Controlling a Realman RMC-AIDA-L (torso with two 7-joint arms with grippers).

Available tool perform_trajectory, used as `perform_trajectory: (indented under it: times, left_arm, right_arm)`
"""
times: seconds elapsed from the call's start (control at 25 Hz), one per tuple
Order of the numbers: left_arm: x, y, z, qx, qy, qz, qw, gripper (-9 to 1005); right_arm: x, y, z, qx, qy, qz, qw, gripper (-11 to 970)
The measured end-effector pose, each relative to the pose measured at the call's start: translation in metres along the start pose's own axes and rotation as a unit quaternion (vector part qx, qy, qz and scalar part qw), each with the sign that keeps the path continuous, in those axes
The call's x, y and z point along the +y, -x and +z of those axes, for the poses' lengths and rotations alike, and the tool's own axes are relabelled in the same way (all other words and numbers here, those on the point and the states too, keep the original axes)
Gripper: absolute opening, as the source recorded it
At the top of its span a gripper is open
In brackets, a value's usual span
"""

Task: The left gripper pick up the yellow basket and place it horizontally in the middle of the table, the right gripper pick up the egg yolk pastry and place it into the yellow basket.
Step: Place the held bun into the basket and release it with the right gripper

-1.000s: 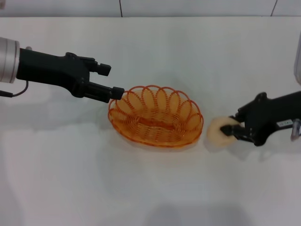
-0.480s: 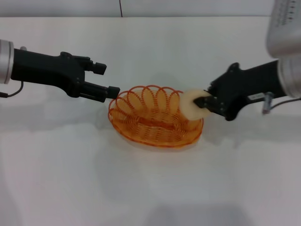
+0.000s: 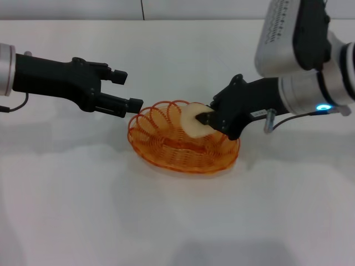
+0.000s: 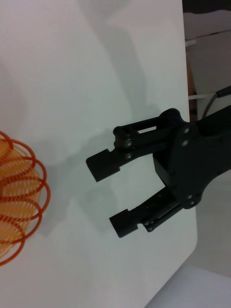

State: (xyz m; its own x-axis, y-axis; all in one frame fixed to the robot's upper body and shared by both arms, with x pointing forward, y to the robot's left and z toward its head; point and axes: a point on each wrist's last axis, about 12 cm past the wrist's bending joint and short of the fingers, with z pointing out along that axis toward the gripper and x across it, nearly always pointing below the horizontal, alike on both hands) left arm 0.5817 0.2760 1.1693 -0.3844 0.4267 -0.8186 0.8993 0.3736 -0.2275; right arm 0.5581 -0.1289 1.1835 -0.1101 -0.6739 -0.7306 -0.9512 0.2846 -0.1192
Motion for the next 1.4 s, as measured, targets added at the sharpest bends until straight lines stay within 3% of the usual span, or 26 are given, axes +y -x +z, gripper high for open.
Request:
perform_trajectory:
  times: [0.32, 0.8, 0.88, 1.08, 1.28, 1.4]
  left_arm:
    - [0.000, -0.001, 0.000, 0.000, 0.000, -0.001, 1.000, 888]
    - [-0.001, -0.006, -0.003, -0.006, 0.003, -0.008, 1.000, 888]
    - [-0.001, -0.008, -0.004, -0.007, 0.004, -0.008, 1.000, 888]
    - [-0.002, -0.012, -0.007, -0.009, 0.008, -0.007, 1.000, 888]
    - [-0.004, -0.019, -0.012, -0.013, 0.008, 0.002, 1.000, 888]
    - [-0.006, -0.022, -0.014, -0.014, 0.003, 0.009, 1.000, 888]
  right_arm:
    - [-0.002, 0.000, 0.011, -0.001, 0.019, 0.016, 1.000, 45]
    - [0.001, -0.002, 0.005, -0.008, 0.016, 0.018, 1.000, 343]
    - [0.000, -0.010, -0.008, -0.019, -0.001, 0.028, 0.999, 392]
    - [0.002, -0.025, -0.024, -0.026, -0.019, 0.045, 0.998, 630]
    - [0.007, -0.044, -0.043, -0.055, -0.004, 0.060, 0.997, 736]
    - [0.012, -0.053, -0.051, -0.070, 0.012, 0.060, 0.996, 734]
